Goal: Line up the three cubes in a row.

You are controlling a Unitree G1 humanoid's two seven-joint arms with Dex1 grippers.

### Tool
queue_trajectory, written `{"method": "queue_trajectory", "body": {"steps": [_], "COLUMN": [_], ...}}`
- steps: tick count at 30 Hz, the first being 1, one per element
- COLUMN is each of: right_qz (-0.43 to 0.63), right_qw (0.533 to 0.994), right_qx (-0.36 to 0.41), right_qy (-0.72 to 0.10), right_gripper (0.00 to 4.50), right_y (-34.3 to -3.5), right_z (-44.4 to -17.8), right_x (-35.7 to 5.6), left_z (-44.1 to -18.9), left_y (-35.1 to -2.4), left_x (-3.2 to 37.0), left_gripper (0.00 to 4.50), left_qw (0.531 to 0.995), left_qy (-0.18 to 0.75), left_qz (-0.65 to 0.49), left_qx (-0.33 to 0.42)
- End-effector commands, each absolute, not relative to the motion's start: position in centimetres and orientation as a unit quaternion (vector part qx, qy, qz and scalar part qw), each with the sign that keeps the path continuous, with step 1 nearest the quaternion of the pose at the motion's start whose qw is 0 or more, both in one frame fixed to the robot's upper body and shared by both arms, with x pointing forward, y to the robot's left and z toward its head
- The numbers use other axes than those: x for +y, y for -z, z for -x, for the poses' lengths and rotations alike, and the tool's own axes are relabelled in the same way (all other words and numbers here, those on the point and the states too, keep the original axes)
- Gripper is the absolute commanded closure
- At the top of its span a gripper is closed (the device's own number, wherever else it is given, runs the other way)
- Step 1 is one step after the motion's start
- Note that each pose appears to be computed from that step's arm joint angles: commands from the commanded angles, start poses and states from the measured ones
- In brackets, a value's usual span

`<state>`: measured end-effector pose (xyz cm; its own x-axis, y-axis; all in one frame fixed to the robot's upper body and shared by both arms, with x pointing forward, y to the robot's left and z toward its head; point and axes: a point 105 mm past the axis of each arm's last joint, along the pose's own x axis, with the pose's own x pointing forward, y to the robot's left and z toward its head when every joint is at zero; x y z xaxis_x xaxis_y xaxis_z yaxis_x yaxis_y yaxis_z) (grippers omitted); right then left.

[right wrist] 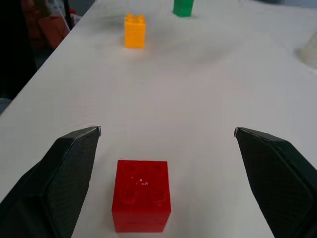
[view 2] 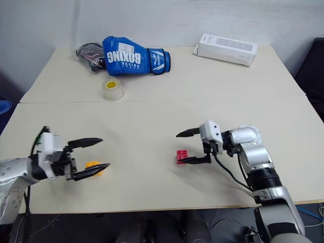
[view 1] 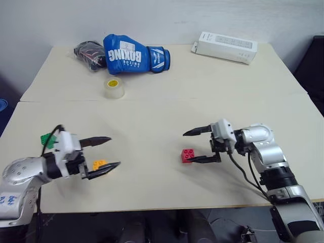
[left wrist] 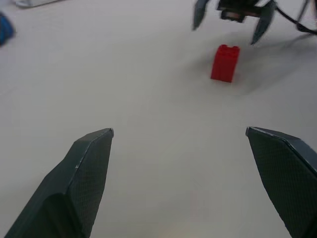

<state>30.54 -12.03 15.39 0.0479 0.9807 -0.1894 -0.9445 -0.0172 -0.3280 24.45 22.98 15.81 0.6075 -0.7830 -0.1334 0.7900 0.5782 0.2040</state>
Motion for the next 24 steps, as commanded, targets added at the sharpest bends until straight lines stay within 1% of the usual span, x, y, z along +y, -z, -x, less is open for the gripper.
{"method": "queue_trajectory", "body": {"steps": [1,3,4,5,7,9,11,14,15,17,20,22,24], "right_qz": [0.162,0.16,0.142,0.13,0.122,0.125,0.101,0.084,0.076,0.076,0.07,0.066,0.066], "right_qw": [0.718,0.729,0.751,0.768,0.773,0.787,0.791,0.79,0.795,0.801,0.807,0.805,0.8], "right_qx": [-0.092,-0.132,-0.153,-0.164,-0.167,-0.179,-0.173,-0.167,-0.171,-0.189,-0.21,-0.208,-0.206], "right_qy": [-0.671,-0.652,-0.626,-0.605,-0.599,-0.577,-0.577,-0.583,-0.578,-0.563,-0.547,-0.552,-0.56], "right_gripper": [0.03,0.03,0.03,0.03,0.03,0.03,0.03,0.03,0.03,0.03,0.03,0.03,0.03], "right_y": [-17.1,-17.5,-17.7,-17.7,-17.1,-16.8,-16.6,-16.2,-16.3,-16.4,-16.9,-16.9,-16.9], "right_z": [-29.4,-28.8,-29.0,-29.1,-28.6,-28.4,-27.7,-26.8,-26.8,-26.9,-27.1,-27.1,-27.0], "right_x": [-13.7,-14.5,-14.8,-15.2,-15.2,-15.2,-15.2,-15.0,-14.8,-14.4,-13.8,-13.5,-13.0], "left_z": [-23.3,-21.9,-20.9,-20.0,-18.6,-16.9,-15.1,-13.8,-13.9,-14.9,-17.3,-19.0,-21.0], "left_y": [-16.7,-16.1,-15.8,-15.6,-15.4,-14.6,-13.5,-11.9,-11.6,-11.9,-13.0,-13.9,-14.3], "left_x": [27.4,30.0,31.8,33.4,35.7,38.3,40.2,41.7,41.8,40.9,39.2,38.9,38.4], "left_gripper": [0.0,0.0,0.0,0.0,0.0,0.0,0.0,0.0,0.0,0.0,0.0,0.0,0.0], "left_qw": [0.935,0.957,0.971,0.982,0.992,0.998,0.999,0.992,0.988,0.986,0.988,0.986,0.984], "left_qy": [0.338,0.275,0.226,0.18,0.109,0.029,-0.043,-0.115,-0.135,-0.132,-0.107,-0.115,-0.127], "left_qz": [-0.108,-0.093,-0.075,-0.064,-0.054,-0.039,-0.01,0.053,0.07,0.092,0.089,0.095,0.093], "left_qx": [-0.013,-0.004,-0.006,-0.012,-0.022,-0.026,-0.027,-0.021,-0.022,-0.042,-0.06,-0.078,-0.077]}}
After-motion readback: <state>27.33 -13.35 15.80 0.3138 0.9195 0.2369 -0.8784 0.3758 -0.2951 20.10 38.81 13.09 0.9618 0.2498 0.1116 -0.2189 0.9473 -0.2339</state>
